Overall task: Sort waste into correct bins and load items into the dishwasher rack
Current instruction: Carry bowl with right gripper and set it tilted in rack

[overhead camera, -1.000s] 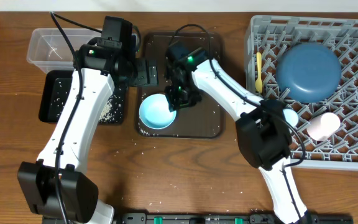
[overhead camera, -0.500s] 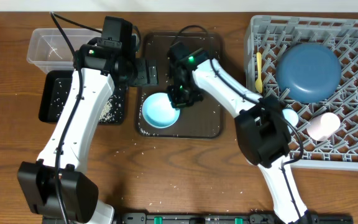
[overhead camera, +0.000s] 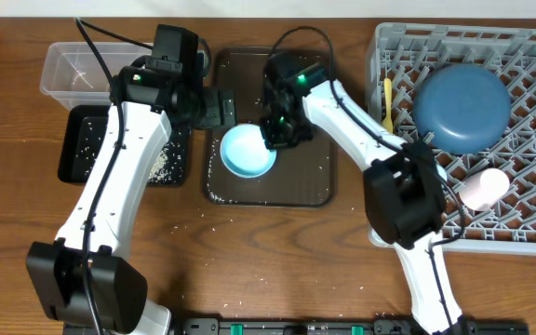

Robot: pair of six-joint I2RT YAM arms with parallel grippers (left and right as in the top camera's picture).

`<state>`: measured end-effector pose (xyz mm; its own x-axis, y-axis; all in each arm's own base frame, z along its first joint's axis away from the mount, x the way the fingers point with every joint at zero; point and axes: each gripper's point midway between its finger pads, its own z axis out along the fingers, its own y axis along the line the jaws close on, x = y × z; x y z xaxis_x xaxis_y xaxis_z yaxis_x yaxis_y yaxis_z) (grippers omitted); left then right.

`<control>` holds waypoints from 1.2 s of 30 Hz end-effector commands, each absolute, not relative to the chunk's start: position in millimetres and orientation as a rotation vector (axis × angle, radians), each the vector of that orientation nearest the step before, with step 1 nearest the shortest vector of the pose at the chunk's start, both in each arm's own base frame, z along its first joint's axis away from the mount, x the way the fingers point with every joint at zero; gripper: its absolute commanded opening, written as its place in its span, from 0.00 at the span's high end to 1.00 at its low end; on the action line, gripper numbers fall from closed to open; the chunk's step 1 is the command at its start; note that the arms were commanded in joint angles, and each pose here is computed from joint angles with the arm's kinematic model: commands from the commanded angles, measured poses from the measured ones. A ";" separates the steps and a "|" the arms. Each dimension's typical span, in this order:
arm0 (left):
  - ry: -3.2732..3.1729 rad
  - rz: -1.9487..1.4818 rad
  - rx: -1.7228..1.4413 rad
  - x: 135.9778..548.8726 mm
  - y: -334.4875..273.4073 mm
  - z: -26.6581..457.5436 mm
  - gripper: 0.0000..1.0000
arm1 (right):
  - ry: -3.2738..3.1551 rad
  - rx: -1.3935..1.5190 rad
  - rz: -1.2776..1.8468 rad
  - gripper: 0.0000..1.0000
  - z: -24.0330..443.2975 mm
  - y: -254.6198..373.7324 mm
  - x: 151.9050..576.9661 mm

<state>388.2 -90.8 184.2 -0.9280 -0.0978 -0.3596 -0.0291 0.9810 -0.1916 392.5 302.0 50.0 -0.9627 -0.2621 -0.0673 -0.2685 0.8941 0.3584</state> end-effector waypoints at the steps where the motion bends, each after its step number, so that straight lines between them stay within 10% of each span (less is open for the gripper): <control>1: 2.768 -0.235 -0.092 387.2 -87.5 178.3 0.01 | 2.859 -0.386 0.502 0.99 116.0 276.7 420.2; 18: 2.768 -0.235 -0.092 387.2 -87.5 178.3 0.01 | 2.061 0.363 -0.877 0.99 261.1 50.7 501.8; 36: 2.768 -0.235 -0.092 387.2 -87.5 178.3 0.01 | 1.878 0.635 -0.973 0.99 266.6 -41.6 533.3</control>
<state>388.1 -90.8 184.1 -0.9281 -0.0978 -0.3592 -0.0292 0.9810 -0.1916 523.5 -32.2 287.9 -0.4318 0.0268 -0.9016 0.7525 0.5617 -0.3437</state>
